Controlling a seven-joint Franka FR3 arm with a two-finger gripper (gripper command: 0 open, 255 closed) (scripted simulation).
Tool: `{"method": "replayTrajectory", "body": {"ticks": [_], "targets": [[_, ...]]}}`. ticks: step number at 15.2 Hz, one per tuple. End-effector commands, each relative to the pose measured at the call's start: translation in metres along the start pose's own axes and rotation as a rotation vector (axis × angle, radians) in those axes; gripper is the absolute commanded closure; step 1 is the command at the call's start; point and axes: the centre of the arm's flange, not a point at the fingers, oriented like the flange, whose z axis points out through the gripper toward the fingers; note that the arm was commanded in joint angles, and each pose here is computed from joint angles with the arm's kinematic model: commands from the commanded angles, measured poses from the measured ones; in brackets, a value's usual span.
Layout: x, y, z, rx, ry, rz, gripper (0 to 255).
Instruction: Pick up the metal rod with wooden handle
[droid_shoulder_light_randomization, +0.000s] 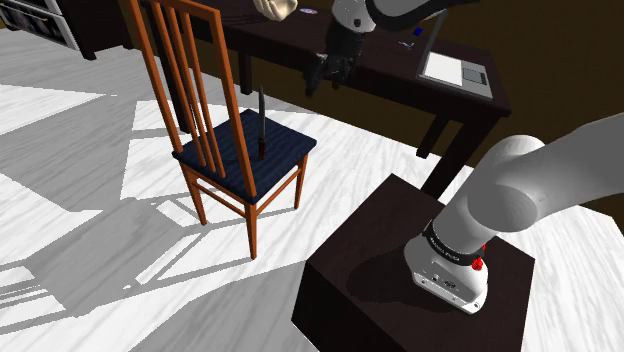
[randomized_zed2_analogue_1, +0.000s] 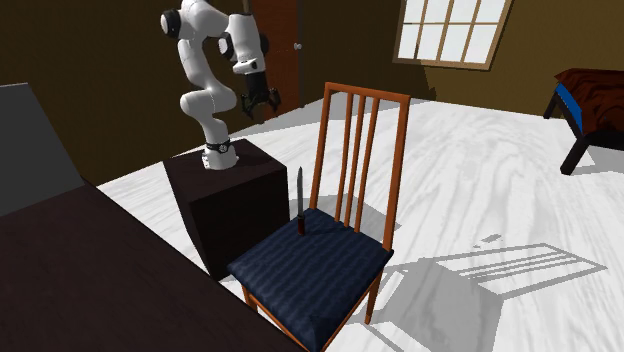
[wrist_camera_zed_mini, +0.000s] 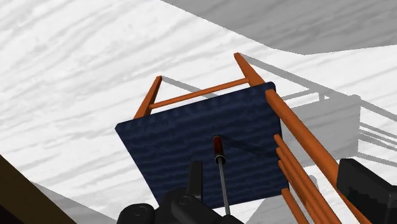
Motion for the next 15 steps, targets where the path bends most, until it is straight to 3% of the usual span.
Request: {"method": "replayTrajectory", "body": {"ticks": [1, 15], "targets": [[0.009, 0.002, 0.026, -0.005, 0.017, 0.000, 0], [0.072, -0.005, 0.195, -0.046, 0.111, 0.002, 0]]}}
